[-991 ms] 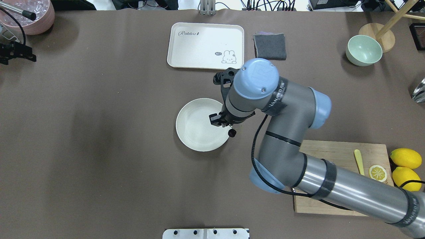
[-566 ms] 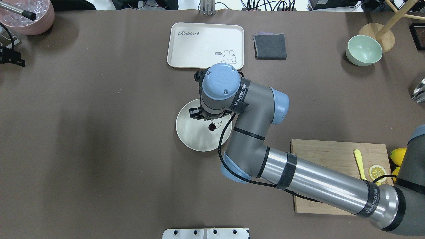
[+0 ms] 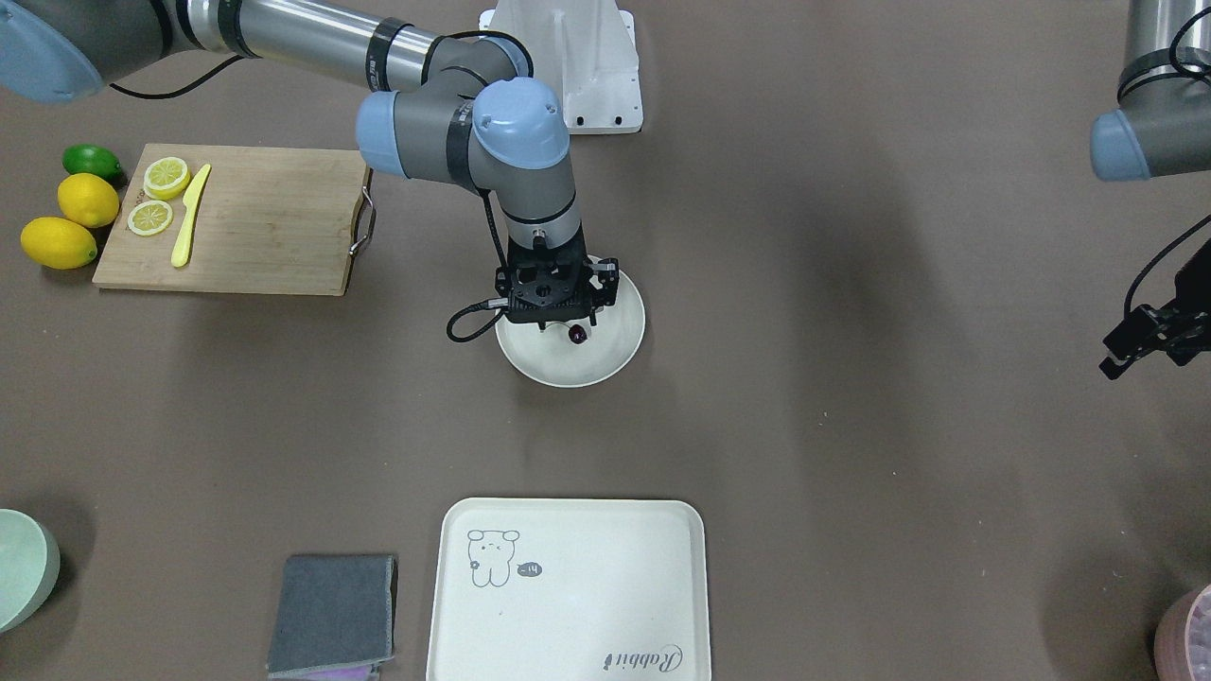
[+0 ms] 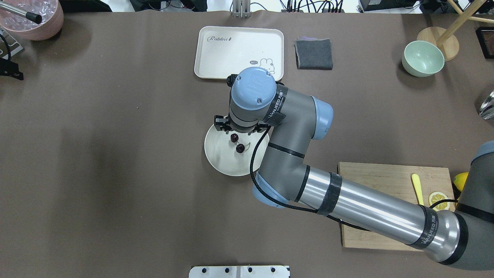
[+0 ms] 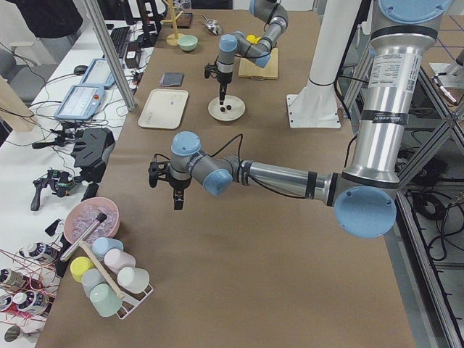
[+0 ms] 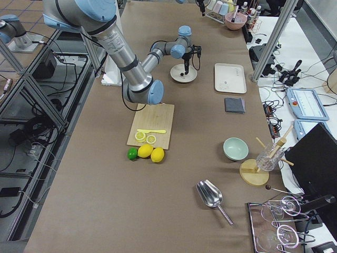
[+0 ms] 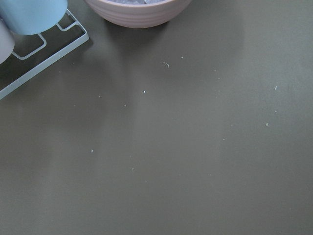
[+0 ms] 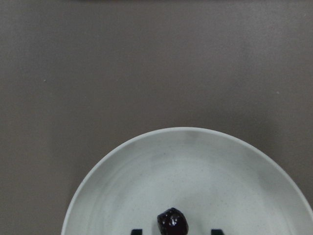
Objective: Place red cherry on plate
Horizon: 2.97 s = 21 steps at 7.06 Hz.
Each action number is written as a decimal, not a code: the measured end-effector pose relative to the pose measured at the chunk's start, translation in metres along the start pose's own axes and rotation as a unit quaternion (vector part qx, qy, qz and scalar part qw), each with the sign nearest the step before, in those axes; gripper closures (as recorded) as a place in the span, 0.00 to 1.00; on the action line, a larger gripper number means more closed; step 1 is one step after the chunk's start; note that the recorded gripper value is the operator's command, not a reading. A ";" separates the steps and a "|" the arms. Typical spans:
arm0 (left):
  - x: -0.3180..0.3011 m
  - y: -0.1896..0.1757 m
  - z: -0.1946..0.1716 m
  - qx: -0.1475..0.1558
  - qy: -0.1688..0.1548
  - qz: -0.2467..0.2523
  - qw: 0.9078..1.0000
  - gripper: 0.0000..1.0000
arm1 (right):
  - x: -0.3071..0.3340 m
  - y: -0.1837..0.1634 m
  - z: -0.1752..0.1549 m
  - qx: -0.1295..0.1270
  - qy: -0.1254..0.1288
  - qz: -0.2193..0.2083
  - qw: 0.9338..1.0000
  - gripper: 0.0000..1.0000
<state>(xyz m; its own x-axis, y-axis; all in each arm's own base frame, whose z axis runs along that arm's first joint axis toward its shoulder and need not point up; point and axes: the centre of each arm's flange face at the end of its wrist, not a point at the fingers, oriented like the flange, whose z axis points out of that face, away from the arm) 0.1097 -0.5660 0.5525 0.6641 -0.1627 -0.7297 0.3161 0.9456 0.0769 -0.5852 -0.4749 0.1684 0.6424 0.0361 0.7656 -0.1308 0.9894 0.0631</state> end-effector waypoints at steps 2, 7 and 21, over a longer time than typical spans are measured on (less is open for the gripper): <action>-0.012 -0.005 -0.008 0.000 0.004 -0.011 1.000 0.02 | 0.069 -0.049 -0.057 -0.028 0.056 0.040 0.997 0.00; -0.122 -0.017 -0.063 -0.040 -0.013 0.097 0.994 0.02 | 0.531 -0.124 -0.160 -0.098 0.139 -0.024 0.985 0.00; -0.162 0.017 -0.099 -0.109 -0.012 0.066 0.992 0.02 | 0.787 -0.066 -0.210 -0.104 0.079 0.002 0.991 0.00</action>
